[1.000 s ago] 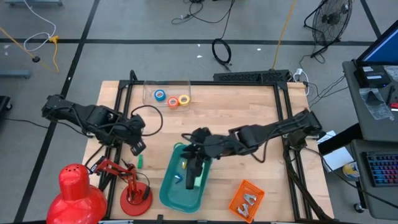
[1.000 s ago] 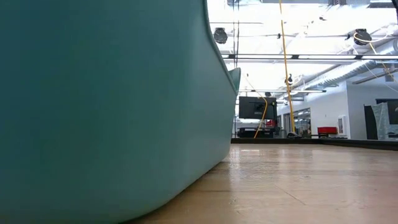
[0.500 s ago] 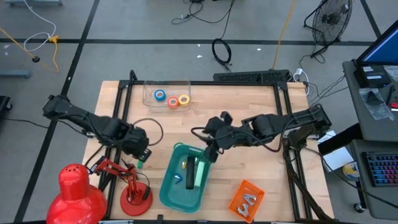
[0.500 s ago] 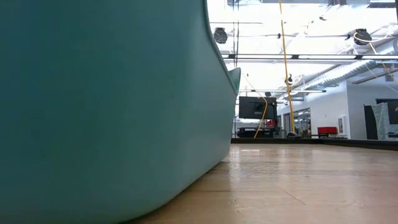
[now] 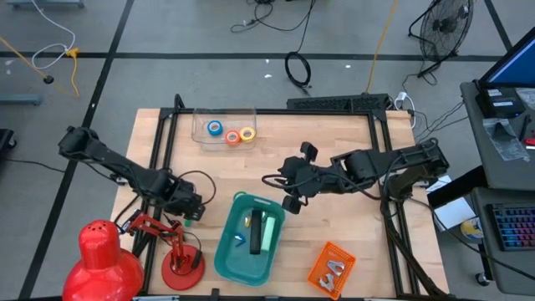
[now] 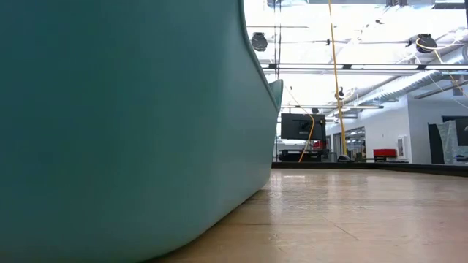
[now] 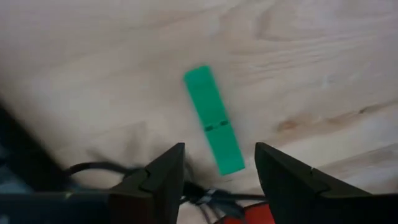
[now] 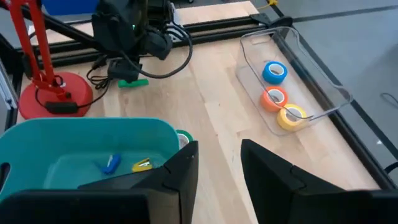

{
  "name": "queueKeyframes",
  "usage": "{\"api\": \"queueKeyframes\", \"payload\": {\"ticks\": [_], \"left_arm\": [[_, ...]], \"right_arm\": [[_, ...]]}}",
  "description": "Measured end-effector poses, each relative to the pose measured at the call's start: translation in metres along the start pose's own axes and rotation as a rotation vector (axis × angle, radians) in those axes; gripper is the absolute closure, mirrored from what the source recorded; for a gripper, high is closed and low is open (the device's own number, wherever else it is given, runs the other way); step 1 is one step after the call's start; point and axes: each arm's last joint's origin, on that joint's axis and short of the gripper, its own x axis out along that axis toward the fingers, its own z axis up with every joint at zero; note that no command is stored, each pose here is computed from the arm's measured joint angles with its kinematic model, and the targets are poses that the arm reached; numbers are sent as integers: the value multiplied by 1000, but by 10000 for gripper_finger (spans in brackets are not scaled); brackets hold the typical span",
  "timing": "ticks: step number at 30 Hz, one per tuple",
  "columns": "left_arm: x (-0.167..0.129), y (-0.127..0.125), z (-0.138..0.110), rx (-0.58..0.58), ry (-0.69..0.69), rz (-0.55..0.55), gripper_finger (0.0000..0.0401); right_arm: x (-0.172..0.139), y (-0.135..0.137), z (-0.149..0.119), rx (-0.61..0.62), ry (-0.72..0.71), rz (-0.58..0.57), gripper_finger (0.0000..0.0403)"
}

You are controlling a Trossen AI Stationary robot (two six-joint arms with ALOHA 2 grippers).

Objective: Pick and place Stapler, Stapler remover, tape
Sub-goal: Put the green stapler into the green bin

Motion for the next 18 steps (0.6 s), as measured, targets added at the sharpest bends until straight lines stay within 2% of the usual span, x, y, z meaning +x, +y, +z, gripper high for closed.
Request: {"api": "queueKeyframes", "payload": {"ticks": [6, 18], "left_arm": [[12, 1, 3, -23, 9, -53, 192], [24, 13, 4, -61, 61, -5, 198]], "right_arm": [[2, -5, 2, -2, -2, -12, 289], [3, -6, 2, -2, 0, -16, 289]]}}
